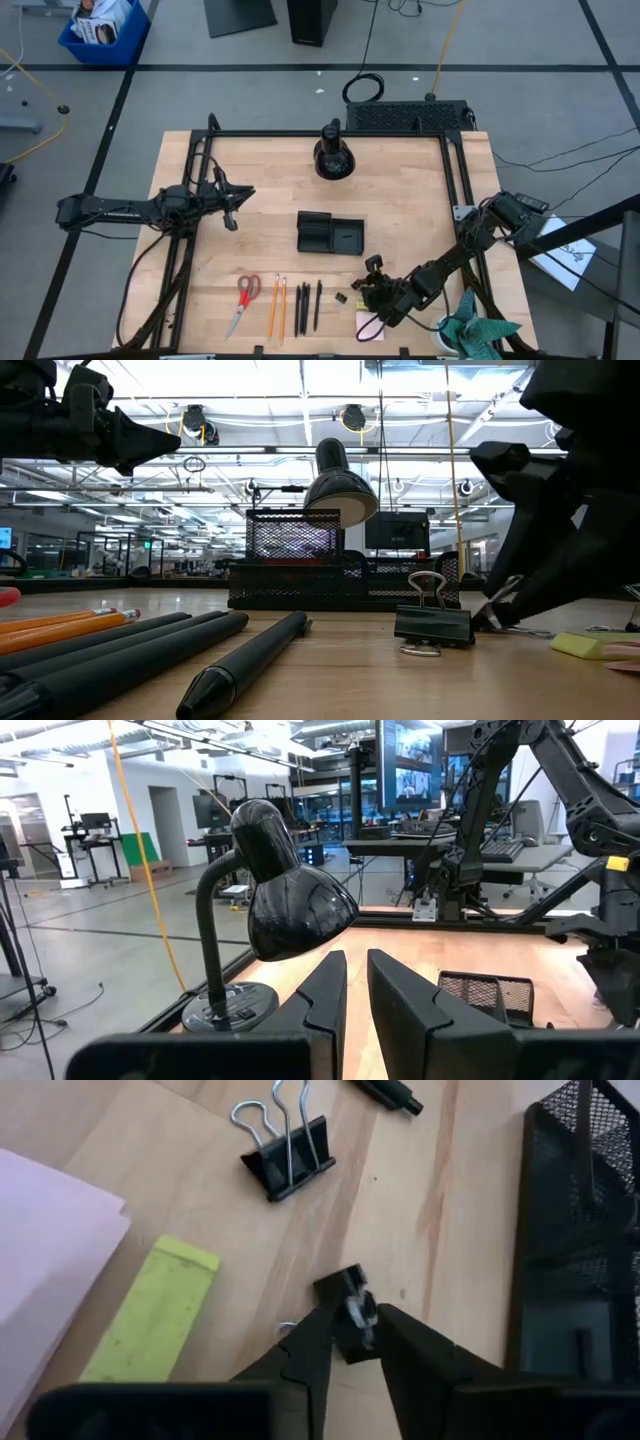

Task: Pick and place office supplies into organizer
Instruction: Put the black binder clip into the black desk organizer

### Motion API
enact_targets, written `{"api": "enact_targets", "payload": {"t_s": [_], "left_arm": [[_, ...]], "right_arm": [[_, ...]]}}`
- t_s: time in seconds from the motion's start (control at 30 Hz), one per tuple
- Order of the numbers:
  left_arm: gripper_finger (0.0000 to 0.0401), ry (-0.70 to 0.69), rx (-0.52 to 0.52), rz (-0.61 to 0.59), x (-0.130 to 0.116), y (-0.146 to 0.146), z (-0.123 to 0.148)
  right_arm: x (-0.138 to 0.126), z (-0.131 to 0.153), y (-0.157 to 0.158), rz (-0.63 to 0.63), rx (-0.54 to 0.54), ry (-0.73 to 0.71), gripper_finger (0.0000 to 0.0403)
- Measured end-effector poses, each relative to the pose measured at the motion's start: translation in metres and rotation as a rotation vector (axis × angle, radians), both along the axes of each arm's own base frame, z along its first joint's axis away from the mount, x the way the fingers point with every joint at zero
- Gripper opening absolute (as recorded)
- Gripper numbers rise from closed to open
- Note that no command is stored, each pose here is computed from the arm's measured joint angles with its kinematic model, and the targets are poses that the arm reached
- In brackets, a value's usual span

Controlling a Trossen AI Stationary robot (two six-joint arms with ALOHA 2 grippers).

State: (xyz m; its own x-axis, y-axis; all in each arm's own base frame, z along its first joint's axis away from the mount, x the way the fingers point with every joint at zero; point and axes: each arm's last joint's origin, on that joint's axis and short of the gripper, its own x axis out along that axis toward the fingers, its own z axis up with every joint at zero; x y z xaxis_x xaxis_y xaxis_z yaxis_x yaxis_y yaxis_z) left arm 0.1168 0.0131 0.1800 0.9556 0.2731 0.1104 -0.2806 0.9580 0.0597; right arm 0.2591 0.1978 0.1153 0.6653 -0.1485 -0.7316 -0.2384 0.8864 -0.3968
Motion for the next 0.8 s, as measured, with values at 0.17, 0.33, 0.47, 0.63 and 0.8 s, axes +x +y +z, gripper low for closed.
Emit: {"api": "enact_targets", "payload": {"t_s": [0.17, 0.33, 0.47, 0.63, 0.8], "left_arm": [[0.0051, 0.000, 0.001, 0.000, 0.000, 0.000, 0.000], [0.0051, 0.002, 0.007, 0.001, 0.000, 0.000, 0.000], [0.0051, 0.002, 0.007, 0.001, 0.000, 0.000, 0.000], [0.0051, 0.002, 0.008, 0.001, 0.000, 0.000, 0.000], [0.0051, 0.002, 0.008, 0.001, 0.000, 0.000, 0.000]], "right_arm": [[0.003, 0.002, -0.001, 0.016, -0.013, -0.011, 0.0013], [0.010, 0.007, -0.002, 0.007, -0.005, -0.022, 0.0006], [0.022, 0.023, 0.005, 0.040, -0.055, -0.083, 0.0003], [0.047, 0.050, 0.002, 0.005, -0.114, -0.175, 0.0001], [0.079, 0.068, -0.026, -0.068, -0.086, -0.244, 0.0001]]}}
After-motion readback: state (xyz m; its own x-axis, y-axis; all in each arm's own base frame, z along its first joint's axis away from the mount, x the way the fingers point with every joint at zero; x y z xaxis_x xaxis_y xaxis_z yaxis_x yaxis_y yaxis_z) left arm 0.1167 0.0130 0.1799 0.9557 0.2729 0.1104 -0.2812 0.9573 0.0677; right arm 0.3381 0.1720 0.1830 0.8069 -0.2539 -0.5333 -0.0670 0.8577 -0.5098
